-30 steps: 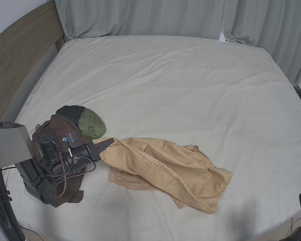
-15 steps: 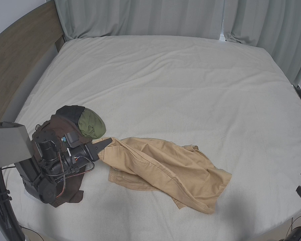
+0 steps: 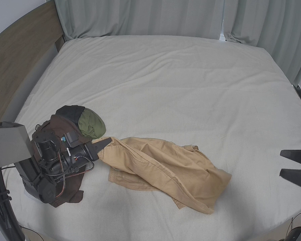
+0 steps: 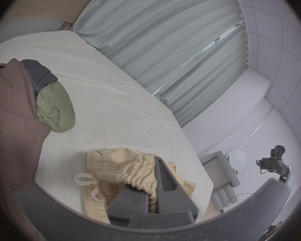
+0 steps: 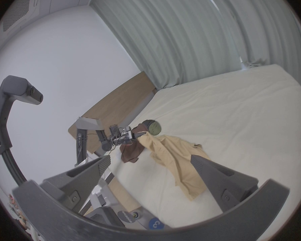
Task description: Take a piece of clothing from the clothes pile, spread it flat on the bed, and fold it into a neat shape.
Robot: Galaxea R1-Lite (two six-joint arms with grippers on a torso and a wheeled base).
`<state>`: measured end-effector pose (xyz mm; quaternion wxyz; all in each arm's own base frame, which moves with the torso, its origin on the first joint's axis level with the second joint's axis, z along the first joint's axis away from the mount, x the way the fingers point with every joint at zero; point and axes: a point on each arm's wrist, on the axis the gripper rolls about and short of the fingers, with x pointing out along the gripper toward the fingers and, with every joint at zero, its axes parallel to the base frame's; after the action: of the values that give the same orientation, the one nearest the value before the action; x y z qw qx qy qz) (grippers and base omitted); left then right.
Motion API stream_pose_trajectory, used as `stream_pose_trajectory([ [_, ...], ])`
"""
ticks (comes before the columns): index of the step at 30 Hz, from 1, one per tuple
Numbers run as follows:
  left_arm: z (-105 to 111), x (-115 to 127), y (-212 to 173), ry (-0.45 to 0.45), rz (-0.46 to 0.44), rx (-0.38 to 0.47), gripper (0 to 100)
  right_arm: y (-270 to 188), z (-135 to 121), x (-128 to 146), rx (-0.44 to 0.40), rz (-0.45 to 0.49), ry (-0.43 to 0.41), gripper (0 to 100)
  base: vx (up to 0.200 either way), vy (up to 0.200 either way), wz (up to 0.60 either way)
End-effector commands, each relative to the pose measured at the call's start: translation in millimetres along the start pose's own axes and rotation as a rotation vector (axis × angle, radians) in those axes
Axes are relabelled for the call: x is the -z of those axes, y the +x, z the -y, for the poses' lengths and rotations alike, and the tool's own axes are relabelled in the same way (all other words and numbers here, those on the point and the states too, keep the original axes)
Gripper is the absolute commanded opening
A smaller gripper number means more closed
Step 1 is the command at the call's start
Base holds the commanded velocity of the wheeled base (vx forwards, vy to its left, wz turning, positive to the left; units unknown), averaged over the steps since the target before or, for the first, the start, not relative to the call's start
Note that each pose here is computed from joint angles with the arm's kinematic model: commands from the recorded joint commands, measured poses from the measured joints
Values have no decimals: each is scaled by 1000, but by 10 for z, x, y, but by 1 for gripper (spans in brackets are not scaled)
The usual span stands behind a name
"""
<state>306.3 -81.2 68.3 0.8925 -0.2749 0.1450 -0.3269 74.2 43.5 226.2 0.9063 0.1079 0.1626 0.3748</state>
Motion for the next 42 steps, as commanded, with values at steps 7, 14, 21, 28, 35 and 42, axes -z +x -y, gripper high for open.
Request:
stream_pose_trajectory([
  [7,-24,-2,-77,21,0,-21,0,555,263,250,-30,-211,92,100,0,0,0],
  [14,-103,-52,-116,43,17,-44,0,722,423,393,13,-263,135,100,0,0,0],
  [21,-146,-59,-155,51,13,-51,0,831,561,571,60,-355,190,100,0,0,0],
  [28,-148,-26,-144,66,1,-50,0,1012,693,762,70,-450,246,100,0,0,0],
  [35,-147,-18,-134,64,-2,-48,0,1212,878,1040,85,-499,284,100,0,0,0],
  [42,-159,-4,-121,61,-6,-49,0,1331,976,1252,72,-532,319,100,0,0,0],
])
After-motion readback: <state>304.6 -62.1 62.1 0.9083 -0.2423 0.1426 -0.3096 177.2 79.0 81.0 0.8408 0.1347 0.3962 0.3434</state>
